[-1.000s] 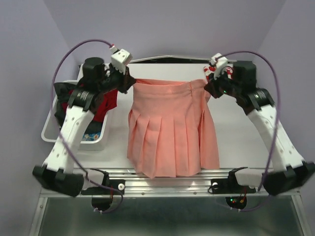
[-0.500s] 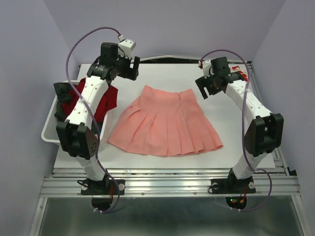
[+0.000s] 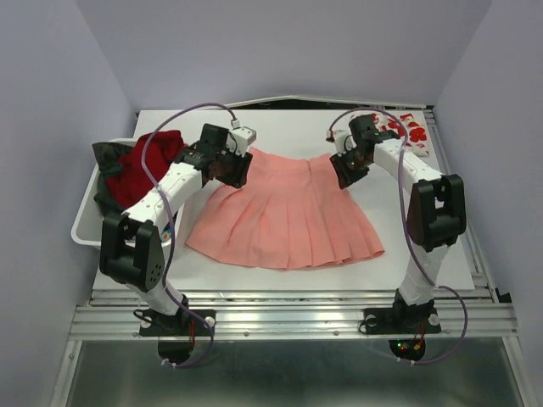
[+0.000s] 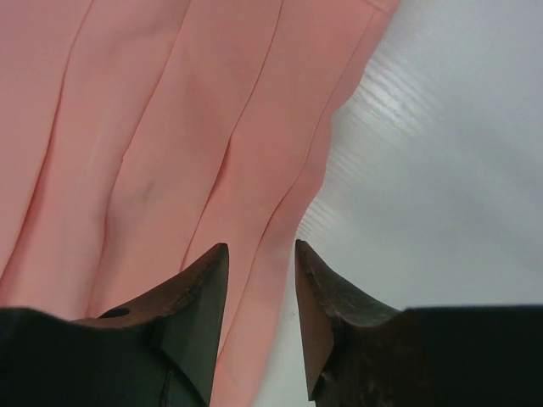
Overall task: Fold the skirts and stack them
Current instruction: Flatten the skirt out
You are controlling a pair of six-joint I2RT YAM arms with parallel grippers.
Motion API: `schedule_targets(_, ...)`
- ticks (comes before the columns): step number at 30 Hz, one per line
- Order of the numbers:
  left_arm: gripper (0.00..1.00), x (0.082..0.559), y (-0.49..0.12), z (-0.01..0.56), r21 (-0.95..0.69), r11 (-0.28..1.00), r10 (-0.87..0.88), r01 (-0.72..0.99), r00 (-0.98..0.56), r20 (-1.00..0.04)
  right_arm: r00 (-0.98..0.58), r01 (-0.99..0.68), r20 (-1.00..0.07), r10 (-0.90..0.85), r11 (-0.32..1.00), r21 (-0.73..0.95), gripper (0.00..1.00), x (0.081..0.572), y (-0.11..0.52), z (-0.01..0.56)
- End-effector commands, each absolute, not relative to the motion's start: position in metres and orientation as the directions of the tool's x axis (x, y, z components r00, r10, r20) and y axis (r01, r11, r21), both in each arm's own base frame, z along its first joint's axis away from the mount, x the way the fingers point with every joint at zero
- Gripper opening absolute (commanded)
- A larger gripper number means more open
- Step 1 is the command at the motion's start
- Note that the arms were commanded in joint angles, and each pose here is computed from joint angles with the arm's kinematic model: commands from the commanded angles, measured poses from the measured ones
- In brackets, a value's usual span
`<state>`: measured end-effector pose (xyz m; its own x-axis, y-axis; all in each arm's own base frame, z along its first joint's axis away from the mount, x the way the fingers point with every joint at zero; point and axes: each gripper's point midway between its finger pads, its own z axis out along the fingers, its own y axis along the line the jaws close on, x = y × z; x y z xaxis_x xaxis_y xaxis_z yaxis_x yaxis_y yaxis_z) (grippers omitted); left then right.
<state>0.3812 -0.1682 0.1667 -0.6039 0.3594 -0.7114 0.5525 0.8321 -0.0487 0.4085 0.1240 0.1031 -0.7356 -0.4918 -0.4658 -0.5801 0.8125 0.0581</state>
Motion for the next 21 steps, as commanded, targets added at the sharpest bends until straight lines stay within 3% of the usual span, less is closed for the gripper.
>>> schedule_targets(1, 0.53, 0.376, -0.178, 0.159, -0.031, 0.818, 0.385, 0.575, -0.587, -0.712, -0.748, -0.615, -0.383, -0.542, 0.782, 0.095, 0.38, 0.387, 0.124, 0.071)
schedule_targets(5, 0.51, 0.38, -0.185, 0.146, -0.05, 0.807, 0.388, 0.588, -0.592, -0.707, -0.758, -0.63, -0.273, -0.593, 0.773, 0.069, 0.33, 0.357, 0.111, 0.031)
schedule_targets(7, 0.59, 0.388, -0.189, 0.155, -0.044, 0.796, 0.384, 0.603, -0.56, -0.734, -0.762, -0.626, -0.269, -0.589, 0.777, 0.072, 0.34, 0.351, 0.11, 0.029)
schedule_targets(9, 0.75, 0.406, -0.195, 0.172, -0.026, 0.79, 0.377, 0.612, -0.52, -0.767, -0.765, -0.614, -0.312, -0.563, 0.783, 0.094, 0.38, 0.353, 0.117, 0.043)
schedule_targets(12, 0.84, 0.441, -0.196, 0.189, 0.002, 0.813, 0.36, 0.582, -0.501, -0.787, -0.776, -0.575, -0.386, -0.499, 0.811, 0.108, 0.43, 0.37, 0.129, 0.07)
schedule_targets(16, 0.86, 0.486, -0.203, 0.189, 0.004, 0.819, 0.362, 0.574, -0.511, -0.78, -0.747, -0.527, -0.524, -0.409, 0.845, 0.092, 0.58, 0.411, 0.139, 0.125)
schedule_targets(21, 0.87, 0.506, -0.216, 0.176, -0.03, 0.796, 0.363, 0.604, -0.517, -0.775, -0.743, -0.46, -0.579, -0.336, 0.884, 0.078, 0.71, 0.439, 0.135, 0.149)
